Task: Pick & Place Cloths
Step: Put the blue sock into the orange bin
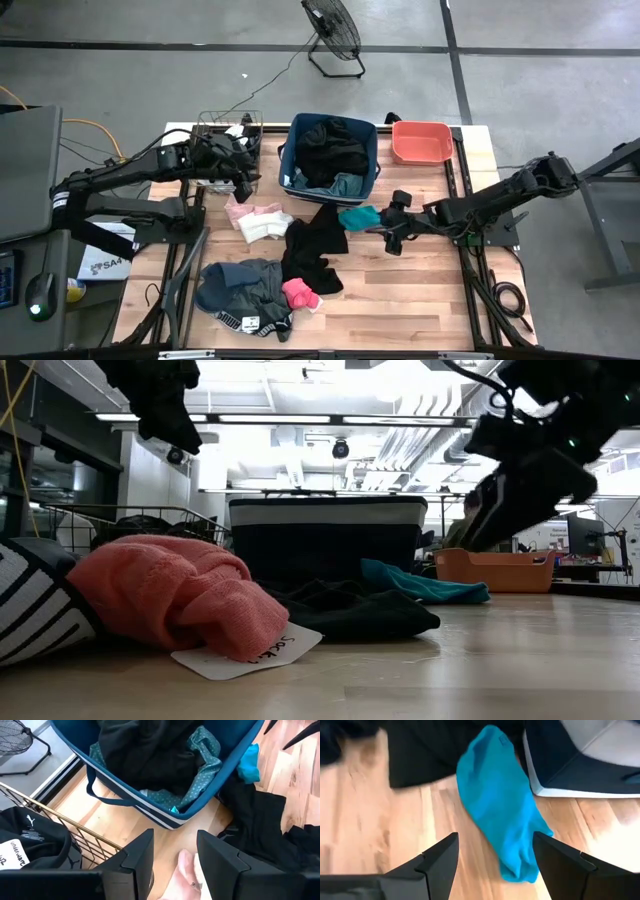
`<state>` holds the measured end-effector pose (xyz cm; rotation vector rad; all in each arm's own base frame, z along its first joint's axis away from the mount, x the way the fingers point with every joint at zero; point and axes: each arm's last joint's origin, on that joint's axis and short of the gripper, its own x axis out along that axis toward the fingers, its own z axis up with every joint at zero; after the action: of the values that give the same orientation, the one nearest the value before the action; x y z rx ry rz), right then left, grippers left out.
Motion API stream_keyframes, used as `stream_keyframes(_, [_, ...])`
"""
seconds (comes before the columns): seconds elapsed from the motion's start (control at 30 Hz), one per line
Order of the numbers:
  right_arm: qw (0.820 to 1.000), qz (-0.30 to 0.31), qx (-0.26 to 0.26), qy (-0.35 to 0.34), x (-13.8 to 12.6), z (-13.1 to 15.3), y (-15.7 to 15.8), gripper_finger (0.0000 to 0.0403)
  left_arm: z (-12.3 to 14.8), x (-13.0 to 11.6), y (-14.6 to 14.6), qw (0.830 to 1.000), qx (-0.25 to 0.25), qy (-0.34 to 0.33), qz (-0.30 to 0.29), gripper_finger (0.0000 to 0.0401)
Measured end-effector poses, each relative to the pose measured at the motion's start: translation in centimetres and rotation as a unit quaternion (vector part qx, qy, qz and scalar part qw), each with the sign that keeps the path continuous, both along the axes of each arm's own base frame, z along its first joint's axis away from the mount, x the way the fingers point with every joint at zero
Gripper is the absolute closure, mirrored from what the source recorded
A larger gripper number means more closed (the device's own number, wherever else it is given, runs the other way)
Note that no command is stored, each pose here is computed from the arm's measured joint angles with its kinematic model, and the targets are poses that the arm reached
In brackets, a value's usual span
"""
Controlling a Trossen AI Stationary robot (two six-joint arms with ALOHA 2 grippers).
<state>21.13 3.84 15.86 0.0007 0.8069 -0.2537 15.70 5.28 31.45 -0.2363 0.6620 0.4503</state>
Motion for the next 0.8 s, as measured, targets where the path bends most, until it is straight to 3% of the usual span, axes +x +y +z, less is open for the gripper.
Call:
stream_keyframes(0.37, [1.000,0.007,-0.015,-0.011,-1.2,-2.2,-0.4,0.0158,0.0,0.0,0.0,1.000,0.003,0.001,0.004,0.0256])
stream_keyframes(0.8, [0.999,0.013,-0.039,-0.006,-0.4,-4.4,-0.9,0.0158,0.0,0.0,0.0,1.000,0.003,0.001,0.004,0.0256])
